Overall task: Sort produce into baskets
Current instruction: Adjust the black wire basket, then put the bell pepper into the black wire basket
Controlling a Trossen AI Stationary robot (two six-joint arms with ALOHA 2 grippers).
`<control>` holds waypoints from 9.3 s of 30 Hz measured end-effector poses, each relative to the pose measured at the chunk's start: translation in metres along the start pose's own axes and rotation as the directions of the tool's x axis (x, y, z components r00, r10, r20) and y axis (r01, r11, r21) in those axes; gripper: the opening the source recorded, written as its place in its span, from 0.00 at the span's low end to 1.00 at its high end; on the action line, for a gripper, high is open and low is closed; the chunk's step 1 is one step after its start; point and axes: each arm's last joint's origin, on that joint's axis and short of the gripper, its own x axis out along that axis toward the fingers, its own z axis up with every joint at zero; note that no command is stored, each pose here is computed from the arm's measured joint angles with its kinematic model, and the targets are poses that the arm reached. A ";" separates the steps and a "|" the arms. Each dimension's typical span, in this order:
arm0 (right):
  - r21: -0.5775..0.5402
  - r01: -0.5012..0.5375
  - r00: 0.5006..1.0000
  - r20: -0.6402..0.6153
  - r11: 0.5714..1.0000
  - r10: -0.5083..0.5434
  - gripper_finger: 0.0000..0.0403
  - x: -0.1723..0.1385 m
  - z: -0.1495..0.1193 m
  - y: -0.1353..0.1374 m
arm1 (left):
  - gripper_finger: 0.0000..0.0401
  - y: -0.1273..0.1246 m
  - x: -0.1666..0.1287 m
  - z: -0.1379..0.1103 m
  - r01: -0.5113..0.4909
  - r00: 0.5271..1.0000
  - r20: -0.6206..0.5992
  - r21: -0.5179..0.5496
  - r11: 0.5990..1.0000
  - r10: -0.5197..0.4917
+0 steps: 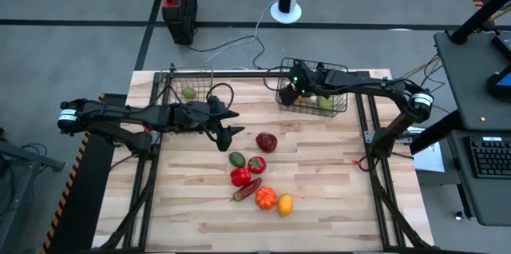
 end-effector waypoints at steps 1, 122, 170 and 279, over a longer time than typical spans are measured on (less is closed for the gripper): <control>-0.009 -0.007 1.000 -0.003 1.000 0.007 0.55 -0.002 -0.001 0.001 | 0.64 0.000 0.000 0.000 0.000 1.000 0.000 0.000 1.000 0.000; -0.403 -0.265 0.946 0.068 0.876 0.317 0.02 -0.114 -0.155 0.092 | 0.15 -0.129 -0.023 -0.068 0.118 0.854 -0.519 0.230 0.966 0.019; -0.432 -0.276 0.936 0.082 0.859 0.342 0.02 -0.121 -0.156 0.084 | 0.68 -0.115 0.034 -0.161 0.027 0.983 -0.181 0.227 0.974 0.015; -0.677 -0.415 0.499 0.388 0.607 0.774 0.88 -0.117 -0.143 0.121 | 0.51 -0.095 0.026 -0.048 0.065 0.837 0.496 0.327 0.943 -0.230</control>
